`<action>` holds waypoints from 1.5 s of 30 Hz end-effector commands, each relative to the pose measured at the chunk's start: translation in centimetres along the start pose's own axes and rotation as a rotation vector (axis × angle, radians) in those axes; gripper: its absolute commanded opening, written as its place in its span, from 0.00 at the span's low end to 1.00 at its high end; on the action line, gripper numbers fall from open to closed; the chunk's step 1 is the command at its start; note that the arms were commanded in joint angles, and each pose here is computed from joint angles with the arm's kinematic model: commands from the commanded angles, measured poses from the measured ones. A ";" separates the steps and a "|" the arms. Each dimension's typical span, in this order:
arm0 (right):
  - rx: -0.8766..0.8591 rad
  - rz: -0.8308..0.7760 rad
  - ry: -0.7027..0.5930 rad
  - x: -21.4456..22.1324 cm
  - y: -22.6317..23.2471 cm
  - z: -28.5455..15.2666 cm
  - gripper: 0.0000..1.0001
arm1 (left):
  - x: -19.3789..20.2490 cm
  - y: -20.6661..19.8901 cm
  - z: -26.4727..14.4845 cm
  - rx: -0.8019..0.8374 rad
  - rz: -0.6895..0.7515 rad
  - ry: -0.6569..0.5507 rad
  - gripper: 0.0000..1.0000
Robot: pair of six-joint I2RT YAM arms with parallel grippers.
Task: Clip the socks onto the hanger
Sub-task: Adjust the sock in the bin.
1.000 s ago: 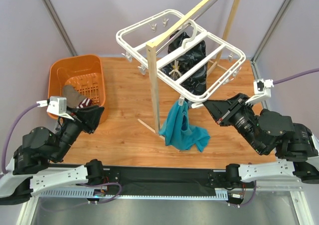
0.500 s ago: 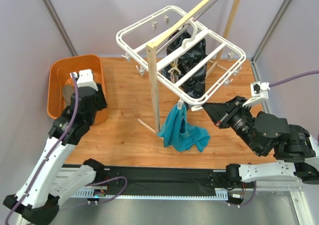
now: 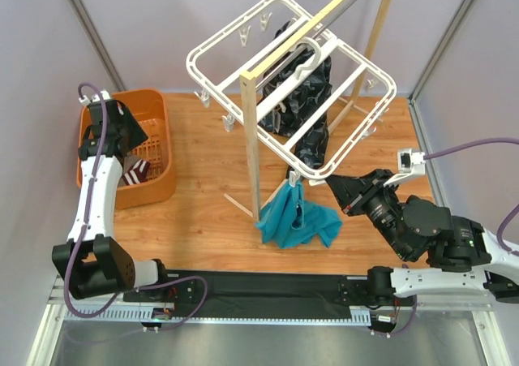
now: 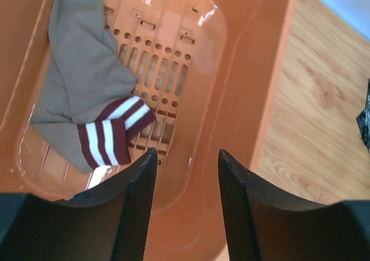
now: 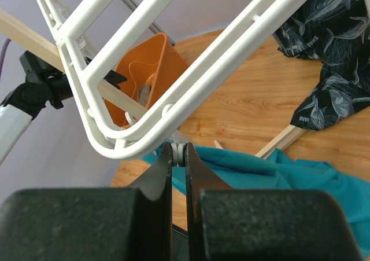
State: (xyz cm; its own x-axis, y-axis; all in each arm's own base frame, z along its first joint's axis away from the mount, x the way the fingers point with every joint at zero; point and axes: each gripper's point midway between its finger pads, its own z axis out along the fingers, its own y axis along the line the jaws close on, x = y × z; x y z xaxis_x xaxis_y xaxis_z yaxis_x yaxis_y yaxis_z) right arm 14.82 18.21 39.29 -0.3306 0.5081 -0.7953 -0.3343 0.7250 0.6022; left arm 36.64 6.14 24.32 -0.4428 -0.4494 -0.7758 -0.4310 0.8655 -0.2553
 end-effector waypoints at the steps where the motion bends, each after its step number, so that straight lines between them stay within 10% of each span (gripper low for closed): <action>1: -0.029 -0.043 0.012 1.2 0.3 0.4 0.00 | -3.5 -1.2 0.2 0.065 -0.079 -0.096 0.53; 13: -0.008 -0.156 0.027 2.3 4.0 2.8 0.00 | -1.1 8.9 6.7 -0.292 -0.111 0.027 0.51; 45: 0.026 -0.129 0.062 3.4 2.6 4.9 0.00 | 4.4 12.7 18.4 -0.504 -0.151 0.289 0.35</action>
State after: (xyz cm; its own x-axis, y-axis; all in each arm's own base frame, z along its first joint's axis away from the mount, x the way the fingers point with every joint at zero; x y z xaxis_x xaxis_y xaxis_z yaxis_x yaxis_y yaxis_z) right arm 17.44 24.22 38.19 -0.3155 0.4072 -0.8571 -0.3554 0.7868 0.5046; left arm 42.13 18.96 5.83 -0.5236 -0.6698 -0.5265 -0.8029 0.5946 0.0419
